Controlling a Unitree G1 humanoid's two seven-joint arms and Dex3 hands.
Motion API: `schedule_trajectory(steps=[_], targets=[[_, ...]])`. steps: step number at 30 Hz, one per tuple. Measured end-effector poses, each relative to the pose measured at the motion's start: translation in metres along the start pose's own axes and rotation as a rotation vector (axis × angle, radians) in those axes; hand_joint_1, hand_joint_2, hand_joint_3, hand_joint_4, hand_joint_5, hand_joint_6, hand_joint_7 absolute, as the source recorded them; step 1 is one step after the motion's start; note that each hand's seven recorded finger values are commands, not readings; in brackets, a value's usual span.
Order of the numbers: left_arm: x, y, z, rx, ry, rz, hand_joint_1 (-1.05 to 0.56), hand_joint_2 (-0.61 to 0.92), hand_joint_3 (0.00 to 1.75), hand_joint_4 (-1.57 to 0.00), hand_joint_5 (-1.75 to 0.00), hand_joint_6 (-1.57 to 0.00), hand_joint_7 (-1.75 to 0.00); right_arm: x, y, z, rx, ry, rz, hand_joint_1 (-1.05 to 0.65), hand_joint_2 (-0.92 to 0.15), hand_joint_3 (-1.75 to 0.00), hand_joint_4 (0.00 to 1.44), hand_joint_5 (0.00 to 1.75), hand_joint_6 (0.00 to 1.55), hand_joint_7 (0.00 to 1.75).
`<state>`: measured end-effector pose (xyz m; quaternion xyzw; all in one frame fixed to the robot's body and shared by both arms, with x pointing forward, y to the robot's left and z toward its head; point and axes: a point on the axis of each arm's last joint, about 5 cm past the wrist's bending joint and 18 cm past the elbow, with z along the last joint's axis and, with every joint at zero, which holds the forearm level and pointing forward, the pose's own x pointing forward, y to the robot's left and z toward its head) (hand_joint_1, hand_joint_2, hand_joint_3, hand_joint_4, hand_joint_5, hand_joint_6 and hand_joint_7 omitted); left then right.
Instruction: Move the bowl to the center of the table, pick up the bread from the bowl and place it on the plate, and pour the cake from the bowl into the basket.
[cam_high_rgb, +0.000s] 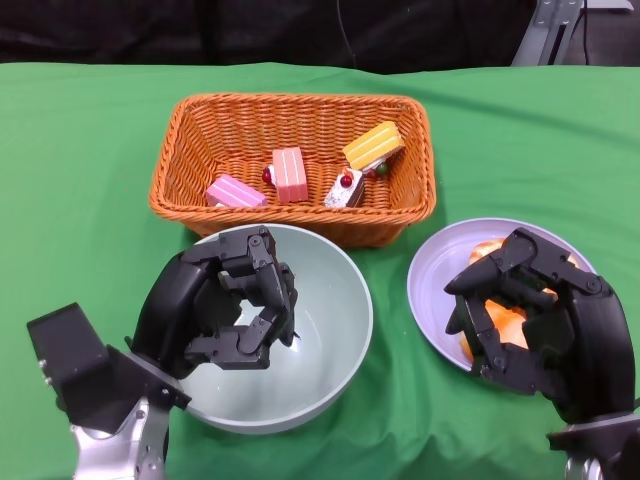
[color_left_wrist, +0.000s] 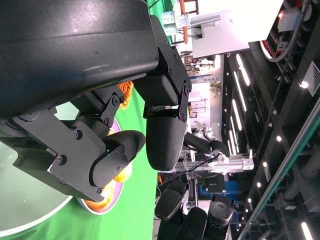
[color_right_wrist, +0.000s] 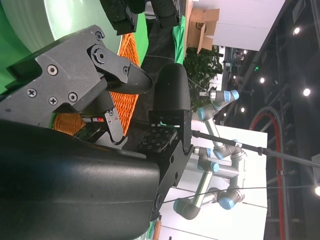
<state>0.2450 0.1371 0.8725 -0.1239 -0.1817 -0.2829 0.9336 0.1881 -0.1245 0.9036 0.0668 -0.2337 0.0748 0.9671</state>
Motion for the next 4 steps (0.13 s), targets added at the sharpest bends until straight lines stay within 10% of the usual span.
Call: schedule_trajectory(steps=[4], targets=[[0.0001,0.0,0.0001,0.005,0.003,-0.001,-0.02,0.53,1.19,-0.88,-1.75,-0.82,-1.53,0.0,0.0,0.0,0.0,0.0,0.0,-0.11,-0.54,-1.04,0.74,1.64,0.72,1.23]])
